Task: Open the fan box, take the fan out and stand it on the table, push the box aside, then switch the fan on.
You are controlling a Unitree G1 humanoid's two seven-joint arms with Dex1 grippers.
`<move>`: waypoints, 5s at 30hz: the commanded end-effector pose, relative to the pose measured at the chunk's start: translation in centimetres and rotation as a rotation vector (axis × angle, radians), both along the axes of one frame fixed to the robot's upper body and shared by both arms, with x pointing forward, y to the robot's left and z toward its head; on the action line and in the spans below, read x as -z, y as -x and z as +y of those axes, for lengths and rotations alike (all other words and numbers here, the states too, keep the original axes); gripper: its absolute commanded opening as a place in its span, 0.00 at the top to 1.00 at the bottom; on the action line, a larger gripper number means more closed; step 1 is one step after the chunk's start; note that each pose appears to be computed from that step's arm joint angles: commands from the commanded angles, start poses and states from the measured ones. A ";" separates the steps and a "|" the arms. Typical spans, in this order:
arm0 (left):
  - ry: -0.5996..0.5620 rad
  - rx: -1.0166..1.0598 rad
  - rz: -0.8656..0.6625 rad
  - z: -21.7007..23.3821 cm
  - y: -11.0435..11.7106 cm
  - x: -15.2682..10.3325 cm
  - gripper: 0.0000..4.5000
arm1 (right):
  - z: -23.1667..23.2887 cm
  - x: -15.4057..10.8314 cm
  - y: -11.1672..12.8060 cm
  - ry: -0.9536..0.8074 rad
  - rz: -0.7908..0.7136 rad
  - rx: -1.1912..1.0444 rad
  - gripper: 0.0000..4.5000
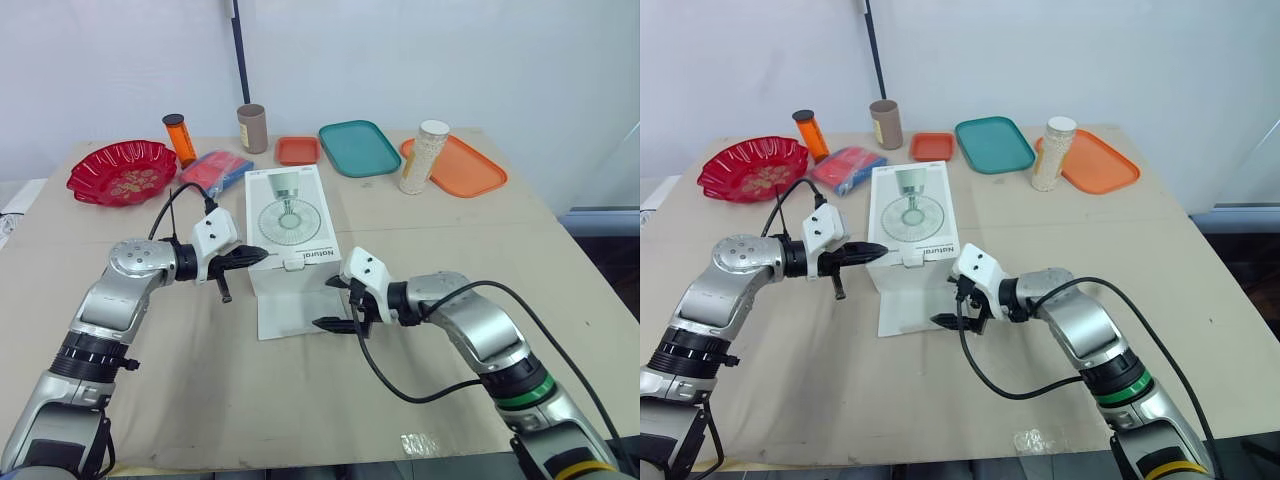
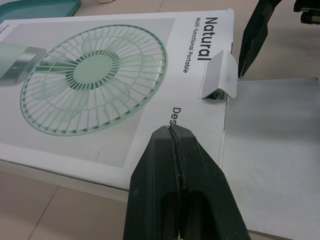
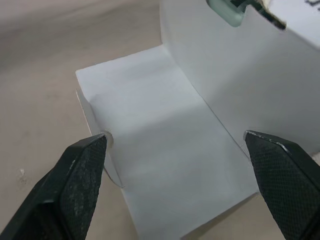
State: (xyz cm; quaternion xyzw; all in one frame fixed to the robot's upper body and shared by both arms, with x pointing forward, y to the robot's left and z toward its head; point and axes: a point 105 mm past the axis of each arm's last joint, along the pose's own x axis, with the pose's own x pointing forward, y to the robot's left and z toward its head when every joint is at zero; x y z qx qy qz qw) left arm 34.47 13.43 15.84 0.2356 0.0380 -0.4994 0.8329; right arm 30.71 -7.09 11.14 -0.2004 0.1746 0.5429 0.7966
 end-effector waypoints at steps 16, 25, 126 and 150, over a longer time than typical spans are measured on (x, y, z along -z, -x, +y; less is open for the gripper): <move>-0.044 -0.035 0.029 0.9 -0.3 1.2 0.99 | -1.0 1.5 -1.5 0.036 0.013 0.128 0.00; -0.041 -0.033 0.017 0.7 -0.4 1.0 0.99 | -1.2 1.2 -2.9 0.026 0.007 0.178 0.00; 0.030 -0.041 0.052 0.1 -0.8 0.5 1.00 | 4.0 -10.8 -0.8 -0.209 -0.043 0.054 0.67; 0.031 -0.047 0.036 -0.1 -1.2 0.7 1.00 | 0.2 -5.8 0.6 0.208 -0.127 0.030 0.99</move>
